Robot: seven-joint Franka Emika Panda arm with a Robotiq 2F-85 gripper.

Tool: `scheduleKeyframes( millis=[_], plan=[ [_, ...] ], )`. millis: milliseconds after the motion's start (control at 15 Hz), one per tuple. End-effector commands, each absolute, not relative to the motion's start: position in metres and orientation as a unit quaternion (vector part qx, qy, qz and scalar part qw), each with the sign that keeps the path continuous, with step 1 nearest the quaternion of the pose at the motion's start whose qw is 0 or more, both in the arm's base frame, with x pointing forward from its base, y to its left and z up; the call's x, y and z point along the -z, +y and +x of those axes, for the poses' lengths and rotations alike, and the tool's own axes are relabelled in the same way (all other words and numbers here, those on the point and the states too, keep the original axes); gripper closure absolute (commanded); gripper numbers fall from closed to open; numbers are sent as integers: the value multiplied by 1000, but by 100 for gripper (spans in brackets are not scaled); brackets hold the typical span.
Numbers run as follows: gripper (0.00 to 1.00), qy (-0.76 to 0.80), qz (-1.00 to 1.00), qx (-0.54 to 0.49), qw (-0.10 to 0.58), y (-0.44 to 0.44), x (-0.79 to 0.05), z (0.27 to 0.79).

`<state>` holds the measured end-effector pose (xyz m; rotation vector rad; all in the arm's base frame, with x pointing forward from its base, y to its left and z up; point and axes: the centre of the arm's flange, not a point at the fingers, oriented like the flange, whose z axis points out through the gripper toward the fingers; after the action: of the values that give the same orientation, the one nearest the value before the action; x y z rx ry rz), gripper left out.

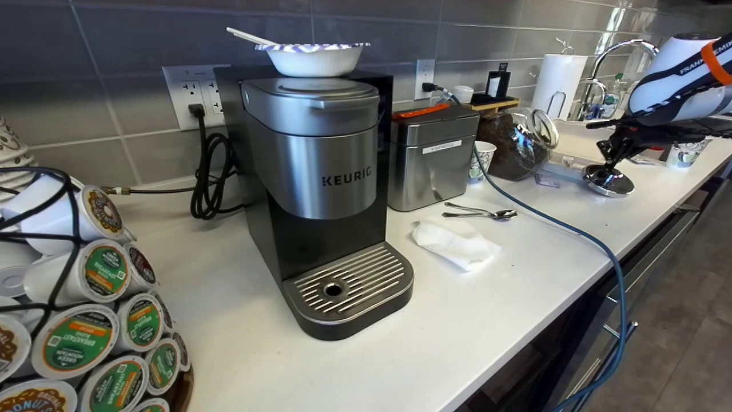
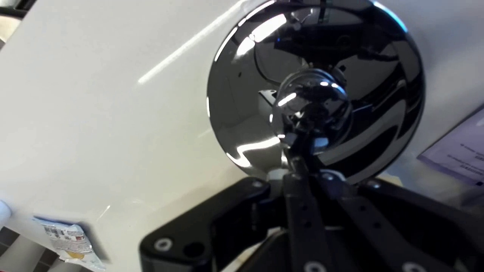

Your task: Put the silver lid on its container

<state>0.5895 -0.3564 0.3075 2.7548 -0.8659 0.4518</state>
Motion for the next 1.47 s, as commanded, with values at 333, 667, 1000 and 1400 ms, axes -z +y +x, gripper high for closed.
scheduleKeyframes(
  millis=[333,667,1000,1400],
  plan=[
    [36,-303,939,-133,99,-352,-321,578],
    [1,-297,947,-96,78,-350,-312,574],
    [0,-298,950,-67,62,-348,-306,571],
    [40,-323,944,-62,30,-356,-299,573]
  ],
)
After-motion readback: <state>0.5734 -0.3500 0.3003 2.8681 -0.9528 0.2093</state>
